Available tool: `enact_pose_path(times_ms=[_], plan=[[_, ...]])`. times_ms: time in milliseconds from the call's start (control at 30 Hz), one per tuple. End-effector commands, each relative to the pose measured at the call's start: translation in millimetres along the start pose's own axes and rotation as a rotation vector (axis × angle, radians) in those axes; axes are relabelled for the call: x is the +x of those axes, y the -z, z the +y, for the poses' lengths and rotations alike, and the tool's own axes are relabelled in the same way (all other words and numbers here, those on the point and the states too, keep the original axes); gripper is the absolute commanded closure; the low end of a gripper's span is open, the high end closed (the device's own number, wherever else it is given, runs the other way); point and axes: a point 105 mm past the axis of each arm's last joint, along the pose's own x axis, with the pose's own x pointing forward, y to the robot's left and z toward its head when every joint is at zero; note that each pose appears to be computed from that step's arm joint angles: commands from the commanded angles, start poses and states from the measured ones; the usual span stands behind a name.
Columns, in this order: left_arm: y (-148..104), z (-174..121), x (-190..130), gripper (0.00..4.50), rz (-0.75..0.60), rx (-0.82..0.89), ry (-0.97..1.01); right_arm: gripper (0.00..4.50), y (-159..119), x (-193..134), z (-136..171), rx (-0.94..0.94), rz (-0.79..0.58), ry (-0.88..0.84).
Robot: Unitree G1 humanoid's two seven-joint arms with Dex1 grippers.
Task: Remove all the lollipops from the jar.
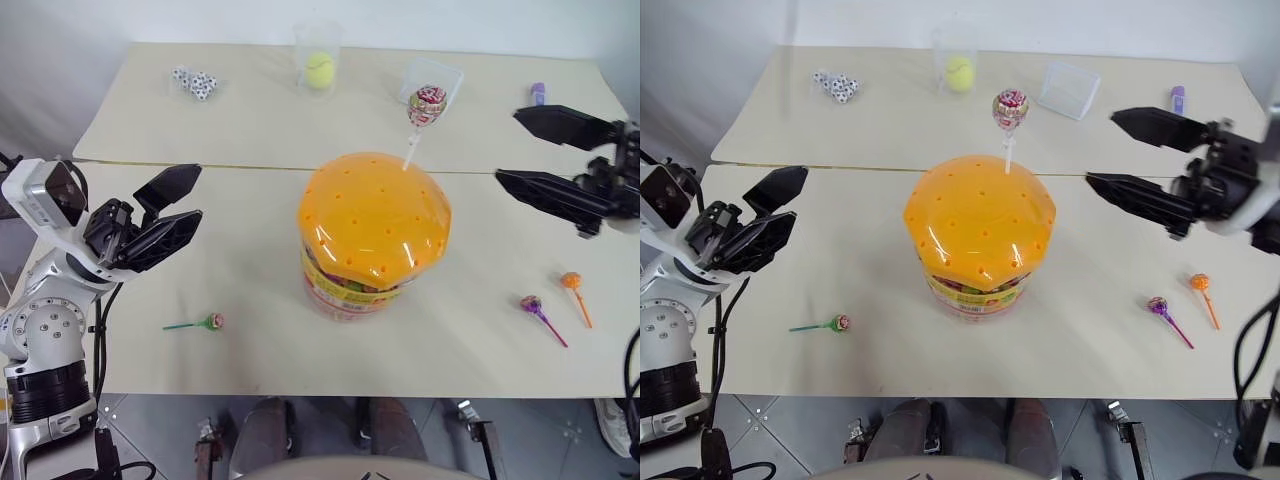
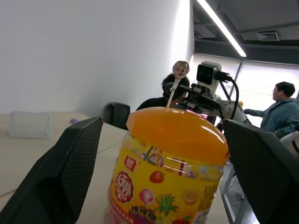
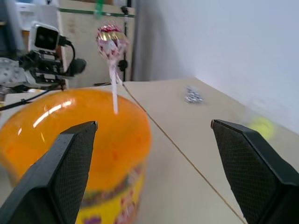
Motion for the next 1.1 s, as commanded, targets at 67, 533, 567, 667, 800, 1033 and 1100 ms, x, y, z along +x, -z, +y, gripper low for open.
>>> enact_pose_path(times_ms=[67,533,567,667,800,1033,1100], plan=[[-4,-8,10,0.17,-0.026,0.037,0.042,0.44,-1,41,8,0.049,-0.006,-0.081],[-4,-18,18,0.17,-0.032,0.048,0.070,2.42,13,64,9,0.140,0.044,-0.120],[-4,-18,18,0.17,-0.031,0.048,0.073,2.73,13,64,9,0.141,0.041,-0.118],[-4,-18,21,0.17,-0.020,0.052,0.095,3.79,1,56,5,0.140,-0.031,-0.112],[1,-21,23,0.17,0.068,0.064,0.154,4.46,-31,33,-6,0.166,-0.173,-0.076],[9,-30,34,0.17,0.196,0.143,0.287,4.46,-33,-40,-28,0.143,0.096,0.174],[9,-32,36,0.17,0.203,0.159,0.307,4.46,-24,-59,-34,0.142,0.208,0.247]])
